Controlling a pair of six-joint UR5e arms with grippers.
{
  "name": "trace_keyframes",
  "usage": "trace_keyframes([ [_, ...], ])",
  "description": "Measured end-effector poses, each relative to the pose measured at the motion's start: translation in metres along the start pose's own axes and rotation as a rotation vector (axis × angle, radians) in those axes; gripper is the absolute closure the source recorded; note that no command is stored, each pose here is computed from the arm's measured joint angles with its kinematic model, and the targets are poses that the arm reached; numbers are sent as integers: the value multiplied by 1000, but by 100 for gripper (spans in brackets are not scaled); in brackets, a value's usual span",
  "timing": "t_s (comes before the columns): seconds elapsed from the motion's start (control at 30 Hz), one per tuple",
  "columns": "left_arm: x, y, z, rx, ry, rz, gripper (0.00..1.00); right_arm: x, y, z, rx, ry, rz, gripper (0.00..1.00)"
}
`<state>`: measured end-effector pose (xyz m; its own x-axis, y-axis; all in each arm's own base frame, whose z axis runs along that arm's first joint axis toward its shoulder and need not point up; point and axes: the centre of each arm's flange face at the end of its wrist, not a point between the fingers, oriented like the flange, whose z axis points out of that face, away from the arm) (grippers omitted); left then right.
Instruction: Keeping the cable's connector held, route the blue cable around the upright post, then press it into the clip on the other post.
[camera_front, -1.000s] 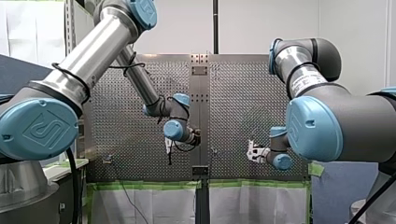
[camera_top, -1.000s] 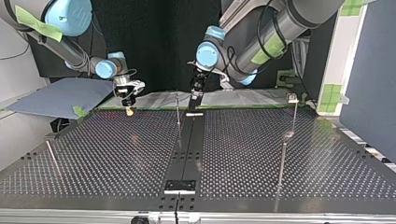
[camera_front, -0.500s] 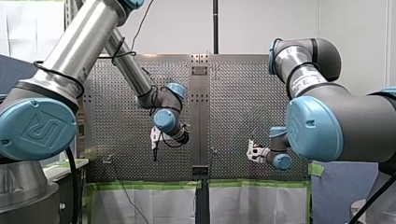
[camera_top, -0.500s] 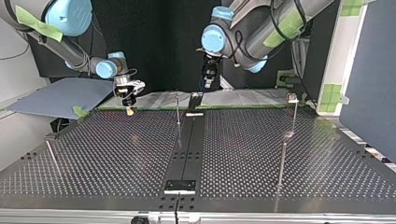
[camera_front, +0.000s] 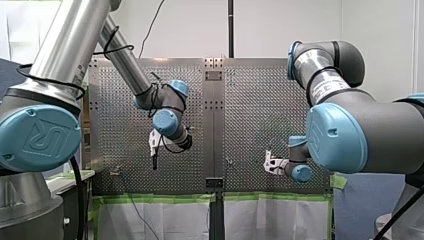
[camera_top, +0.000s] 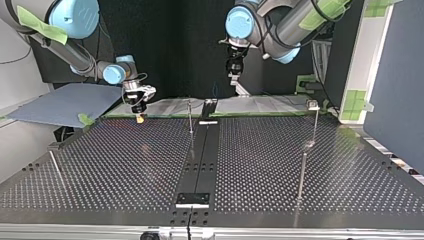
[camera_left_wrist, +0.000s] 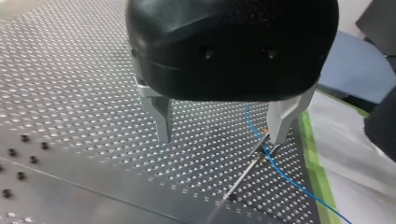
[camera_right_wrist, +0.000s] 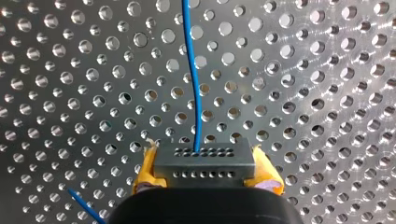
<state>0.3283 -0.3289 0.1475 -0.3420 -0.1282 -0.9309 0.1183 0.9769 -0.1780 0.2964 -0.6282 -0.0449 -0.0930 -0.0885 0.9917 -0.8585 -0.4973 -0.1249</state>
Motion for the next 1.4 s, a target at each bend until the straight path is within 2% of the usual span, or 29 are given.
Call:
trace_keyframes([
  [0.2, -5, 8, -20, -2, -33, -28, 1, -1, -1, -1, 1, -8, -11, 100],
  [0.5, -5, 19, -48, -5, -37, -24, 1, -2, -3, -1, 7, -16, -21, 100],
  [1.4, -5, 19, -50, -5, -37, -22, 1, -2, -4, -1, 7, -16, -21, 100],
])
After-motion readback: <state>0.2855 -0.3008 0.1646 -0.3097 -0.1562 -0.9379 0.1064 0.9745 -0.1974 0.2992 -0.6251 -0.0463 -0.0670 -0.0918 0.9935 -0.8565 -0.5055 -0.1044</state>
